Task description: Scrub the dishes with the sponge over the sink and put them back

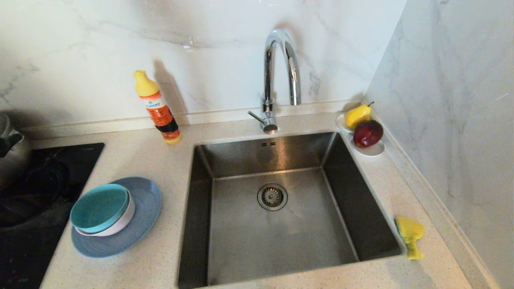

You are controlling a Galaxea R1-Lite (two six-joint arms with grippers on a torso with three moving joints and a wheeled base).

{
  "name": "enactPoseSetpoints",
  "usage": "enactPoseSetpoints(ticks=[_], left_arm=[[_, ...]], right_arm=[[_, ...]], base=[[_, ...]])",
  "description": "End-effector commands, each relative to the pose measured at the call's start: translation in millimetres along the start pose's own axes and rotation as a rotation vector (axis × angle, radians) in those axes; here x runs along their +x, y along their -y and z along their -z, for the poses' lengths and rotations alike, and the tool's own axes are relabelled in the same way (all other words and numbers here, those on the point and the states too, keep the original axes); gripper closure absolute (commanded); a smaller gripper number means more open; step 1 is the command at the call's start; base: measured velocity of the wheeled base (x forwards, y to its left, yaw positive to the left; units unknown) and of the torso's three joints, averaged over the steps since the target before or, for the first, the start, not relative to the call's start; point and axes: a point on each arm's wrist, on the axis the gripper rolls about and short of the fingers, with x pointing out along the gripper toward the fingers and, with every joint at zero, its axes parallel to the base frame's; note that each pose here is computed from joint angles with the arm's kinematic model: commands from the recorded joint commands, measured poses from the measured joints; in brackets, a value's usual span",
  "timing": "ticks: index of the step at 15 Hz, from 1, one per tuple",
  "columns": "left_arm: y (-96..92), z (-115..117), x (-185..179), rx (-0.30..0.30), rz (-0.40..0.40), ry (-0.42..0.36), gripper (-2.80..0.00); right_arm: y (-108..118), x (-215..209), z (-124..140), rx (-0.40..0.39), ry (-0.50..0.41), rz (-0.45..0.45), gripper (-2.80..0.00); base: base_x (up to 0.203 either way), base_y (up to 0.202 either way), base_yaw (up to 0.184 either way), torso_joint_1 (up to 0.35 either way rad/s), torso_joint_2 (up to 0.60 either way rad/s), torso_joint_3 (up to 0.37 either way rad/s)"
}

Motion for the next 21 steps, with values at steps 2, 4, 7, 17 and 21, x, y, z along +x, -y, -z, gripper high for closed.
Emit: enactPoseSetpoints(ticks=[2,4,7,17,21], left_arm=[[8.5,45,-69,0.078,0.032,0.119,0.0],[6.7,82,-84,0.105,0.061,0.111,0.0],[-0.7,124,-79,0.18,0.09,0.023,0.0],[-23.1,201,-62,0.249,-0.156,-0.138,0.0],[-24.4,209,-64,0.261,-0.166,-0.221,0.0]], right_arm=[[0,0,0,0.0,0.0,0.0,0.0],[0,0,0,0.0,0.0,0.0,0.0],[0,0,0,0.0,-0.002,0.0,0.0],[0,0,0,0.0,-0.002,0.0,0.0],[0,0,0,0.0,-0.002,0.0,0.0]], base=[[0.0,0.0,0.0,0.0,0.0,0.0],[0.0,0.0,0.0,0.0,0.0,0.0],[0.0,0.0,0.0,0.0,0.0,0.0],[0.0,0.0,0.0,0.0,0.0,0.0],[0.0,0.0,0.0,0.0,0.0,0.0]])
